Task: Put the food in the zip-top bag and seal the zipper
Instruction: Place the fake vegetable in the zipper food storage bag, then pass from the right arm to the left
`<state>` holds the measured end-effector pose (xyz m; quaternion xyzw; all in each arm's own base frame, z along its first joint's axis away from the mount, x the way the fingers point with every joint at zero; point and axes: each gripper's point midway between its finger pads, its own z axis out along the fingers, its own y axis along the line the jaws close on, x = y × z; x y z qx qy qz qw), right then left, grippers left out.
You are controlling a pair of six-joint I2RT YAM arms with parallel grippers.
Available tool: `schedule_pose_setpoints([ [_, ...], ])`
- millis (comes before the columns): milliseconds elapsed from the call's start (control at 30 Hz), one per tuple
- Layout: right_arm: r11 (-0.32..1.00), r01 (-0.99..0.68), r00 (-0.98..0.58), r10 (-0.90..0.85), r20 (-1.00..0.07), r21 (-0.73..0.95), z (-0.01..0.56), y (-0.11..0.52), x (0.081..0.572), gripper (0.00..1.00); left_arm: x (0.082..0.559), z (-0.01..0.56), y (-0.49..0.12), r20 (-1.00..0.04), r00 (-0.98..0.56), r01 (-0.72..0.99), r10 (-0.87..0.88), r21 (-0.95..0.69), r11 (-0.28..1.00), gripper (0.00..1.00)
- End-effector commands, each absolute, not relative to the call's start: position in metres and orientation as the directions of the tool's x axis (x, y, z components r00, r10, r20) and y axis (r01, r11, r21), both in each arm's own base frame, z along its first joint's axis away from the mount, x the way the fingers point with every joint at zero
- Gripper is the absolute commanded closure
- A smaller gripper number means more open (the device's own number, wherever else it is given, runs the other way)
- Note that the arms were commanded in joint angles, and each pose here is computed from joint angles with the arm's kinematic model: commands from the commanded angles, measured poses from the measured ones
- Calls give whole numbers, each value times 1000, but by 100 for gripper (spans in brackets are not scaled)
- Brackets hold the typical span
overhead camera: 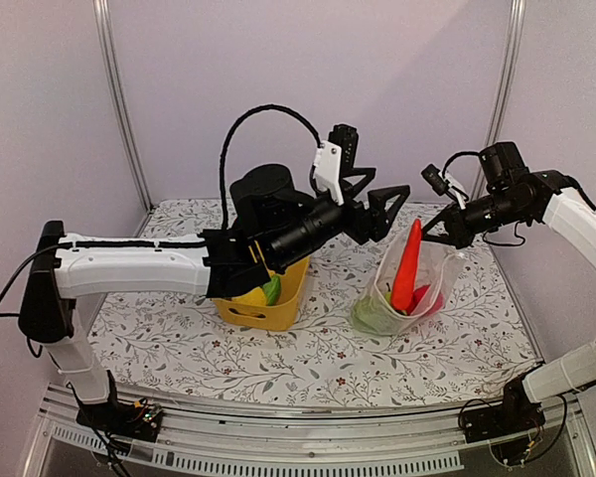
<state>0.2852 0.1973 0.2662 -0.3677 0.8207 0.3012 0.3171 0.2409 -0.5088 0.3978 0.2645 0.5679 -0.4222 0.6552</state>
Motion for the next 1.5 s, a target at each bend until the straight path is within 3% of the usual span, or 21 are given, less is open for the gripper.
schedule_pose_setpoints([
  [0,570,-797,-479,-394,-785,200,284,193,291,100,249,325,-514,-967,-250,774,-55,-233,588,26],
  [400,578,-796,-474,-407,-781,181,280,189,287,100,252,221,-539,-819,-522,703,239,-255,664,31],
  [533,575,-796,-480,-408,-776,190,274,189,285,100,265,202,-539,-775,-558,680,297,-222,699,44],
  [633,588,-790,-474,-409,-780,173,276,187,287,100,268,198,-541,-753,-573,695,324,-237,679,67],
  [833,688,-725,-468,-445,-763,43,283,164,303,90,273,253,-531,-829,-474,739,298,-190,646,97],
  [967,709,-705,-468,-480,-742,-14,288,152,302,78,281,274,-525,-864,-455,743,216,-235,626,100],
  [1267,661,-750,-397,-473,-787,-19,326,156,275,53,320,232,-532,-820,-529,725,218,-303,618,100],
  [1367,650,-759,-401,-499,-768,-26,313,155,274,51,330,214,-528,-791,-555,708,258,-286,646,100],
  [1467,613,-789,-364,-509,-780,-32,317,160,269,52,318,227,-535,-798,-553,741,240,-339,580,99],
])
